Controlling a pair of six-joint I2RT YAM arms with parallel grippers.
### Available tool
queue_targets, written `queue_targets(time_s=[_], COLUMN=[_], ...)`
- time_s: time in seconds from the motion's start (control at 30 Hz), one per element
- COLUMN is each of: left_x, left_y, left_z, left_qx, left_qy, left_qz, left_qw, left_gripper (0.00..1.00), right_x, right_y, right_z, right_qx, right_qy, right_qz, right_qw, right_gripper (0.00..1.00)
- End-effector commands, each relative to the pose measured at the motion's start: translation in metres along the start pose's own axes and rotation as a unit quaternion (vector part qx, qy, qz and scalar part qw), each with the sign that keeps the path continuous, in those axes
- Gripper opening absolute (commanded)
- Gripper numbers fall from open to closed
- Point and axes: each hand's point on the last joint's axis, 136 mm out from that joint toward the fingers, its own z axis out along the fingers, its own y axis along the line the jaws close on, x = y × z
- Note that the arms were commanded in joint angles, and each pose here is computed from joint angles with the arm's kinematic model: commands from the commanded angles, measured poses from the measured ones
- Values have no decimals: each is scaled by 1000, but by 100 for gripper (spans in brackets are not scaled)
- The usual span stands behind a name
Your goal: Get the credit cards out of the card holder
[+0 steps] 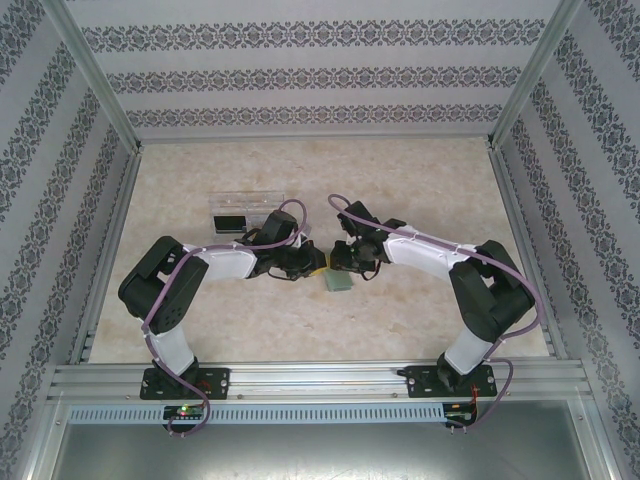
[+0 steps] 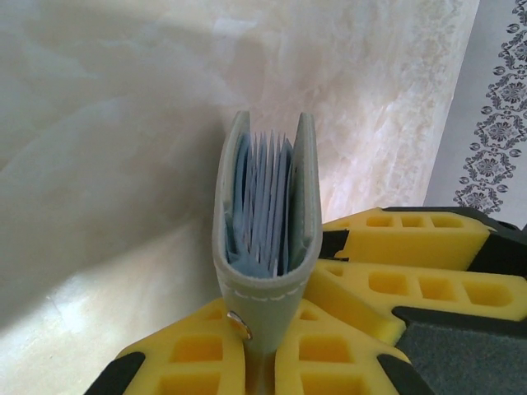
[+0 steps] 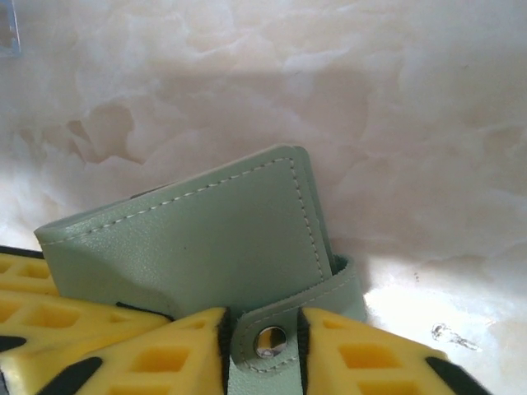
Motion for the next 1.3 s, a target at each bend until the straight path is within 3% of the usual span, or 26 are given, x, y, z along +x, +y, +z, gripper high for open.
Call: queue_targets(time_s=[0.0,0.2,0.8,0.87,0.97,1.0,1.1,1.27], left_x=[-7,-8,-11,-11,-11,-11,-10,-9], left_y=[-12,6,16,15,11,10,7,8], left_z=[-6,-3,-3,-3,-2,-1,-1,0], left_qx=[5,-24,-41,-40,-33,-30,-25,-25], left_qy=[-10,-20,-24,-23,-17,-15,-12,-9], left_qz=[14,-13,-29,-28,-23,-21,-16,-16], left_qw=[1000,999,998,999,999,999,999,1000], left_gripper=[0,0,0,0,0,0,0,0], right_x=[4,6,4,2,-4,-5,-6,-5], right_y=[-18,-43,-75,-69,-32,-20,3,17], right_z=[1,-4,-18,-18,-14,-14,-14,-8], right_qx=[56,117,195,179,81,51,2,-30], right_qy=[5,-4,-23,-24,-25,-21,-14,-1], right_qz=[2,18,56,51,23,15,3,-3], right_qw=[998,993,979,982,996,998,1000,1000], right_gripper=[18,0,0,0,0,2,26,34])
